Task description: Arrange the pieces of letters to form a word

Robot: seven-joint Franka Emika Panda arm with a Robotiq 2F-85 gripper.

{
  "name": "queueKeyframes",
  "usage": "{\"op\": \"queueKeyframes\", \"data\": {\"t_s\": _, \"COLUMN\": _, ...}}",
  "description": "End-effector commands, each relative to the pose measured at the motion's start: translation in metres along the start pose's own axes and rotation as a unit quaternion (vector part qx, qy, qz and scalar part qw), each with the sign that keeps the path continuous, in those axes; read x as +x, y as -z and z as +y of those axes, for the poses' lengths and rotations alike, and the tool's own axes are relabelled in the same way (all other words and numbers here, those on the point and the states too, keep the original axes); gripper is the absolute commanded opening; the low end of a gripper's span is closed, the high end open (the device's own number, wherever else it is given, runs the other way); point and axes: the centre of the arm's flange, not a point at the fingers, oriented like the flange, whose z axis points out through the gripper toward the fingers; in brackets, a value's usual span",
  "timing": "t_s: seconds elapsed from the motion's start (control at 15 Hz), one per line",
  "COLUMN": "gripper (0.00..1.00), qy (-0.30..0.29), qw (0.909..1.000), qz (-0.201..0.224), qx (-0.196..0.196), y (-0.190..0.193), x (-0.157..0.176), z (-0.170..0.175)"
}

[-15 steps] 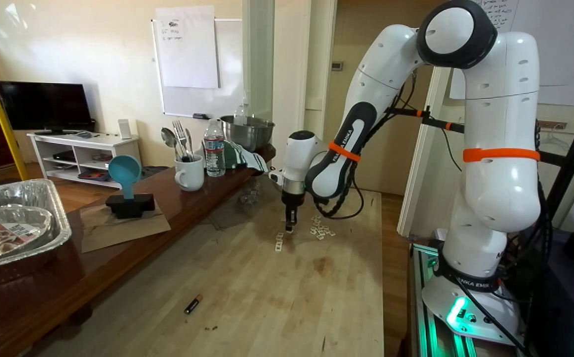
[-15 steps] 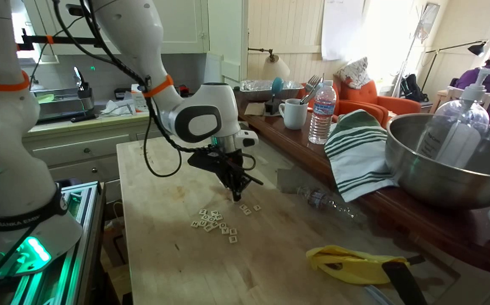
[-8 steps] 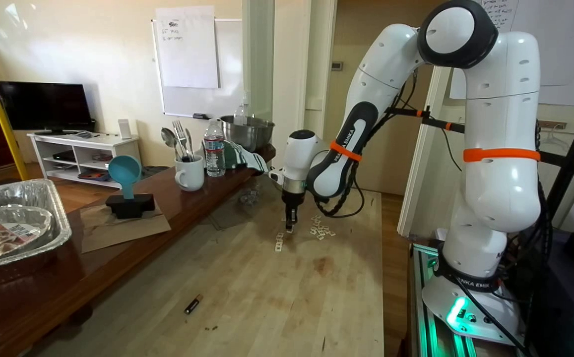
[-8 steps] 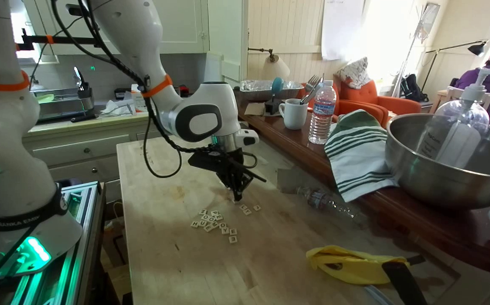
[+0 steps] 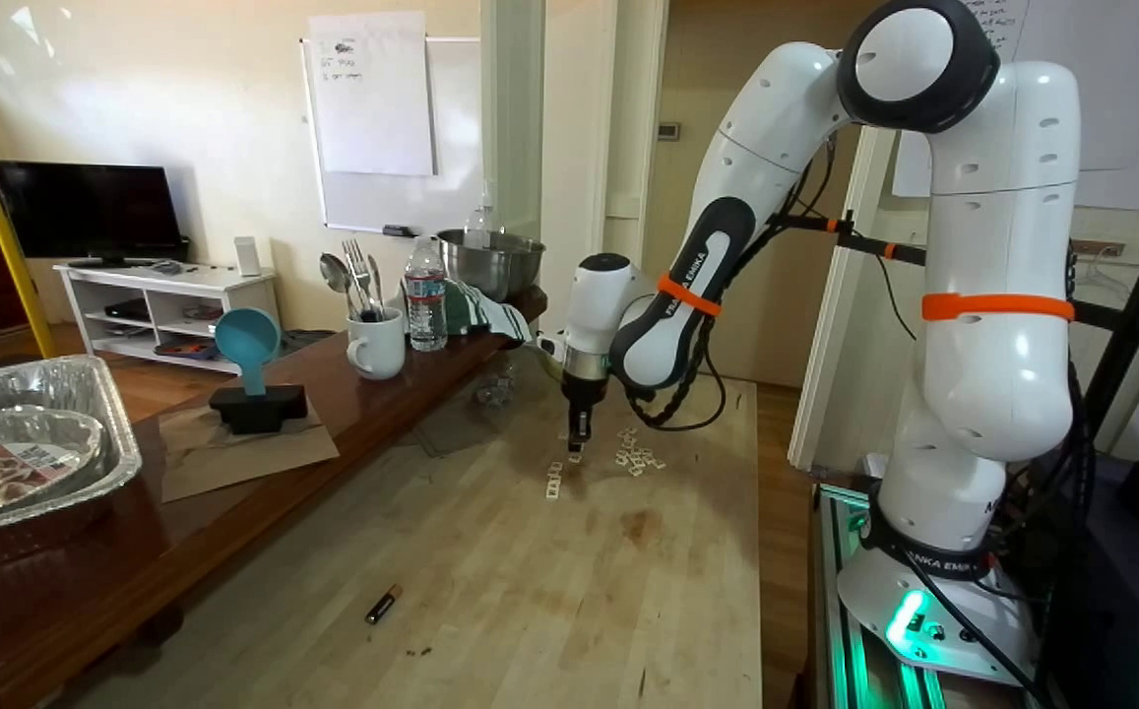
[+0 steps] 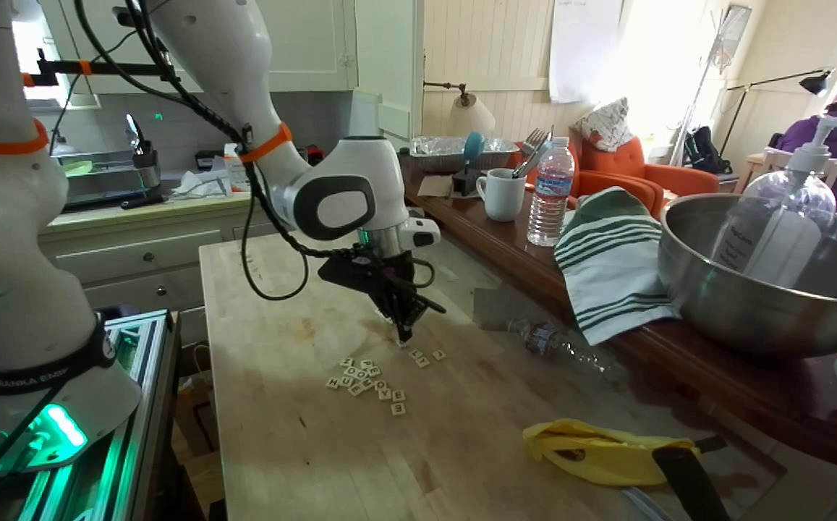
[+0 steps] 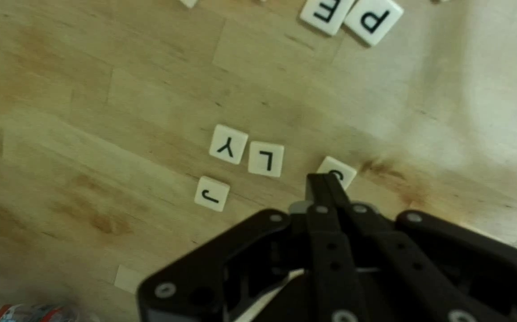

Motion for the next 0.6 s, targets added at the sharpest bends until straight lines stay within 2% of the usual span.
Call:
{"op": "queueKeyframes", "data": {"t_s": 0.0, "gripper": 0.00, "qy": -0.034, "qw": 0.9991, "qz": 0.005, "qx": 0.025, "y": -0.0087, "x": -0.0070, "z": -0.0077}}
{"op": "queueKeyframes", "data": {"t_s": 0.53, "gripper": 0.00, "qy": -0.063, "qw": 0.9973, "qz": 0.001, "qx": 0.038, "y": -0.0145, "x": -0.0088, "z": -0.0080}}
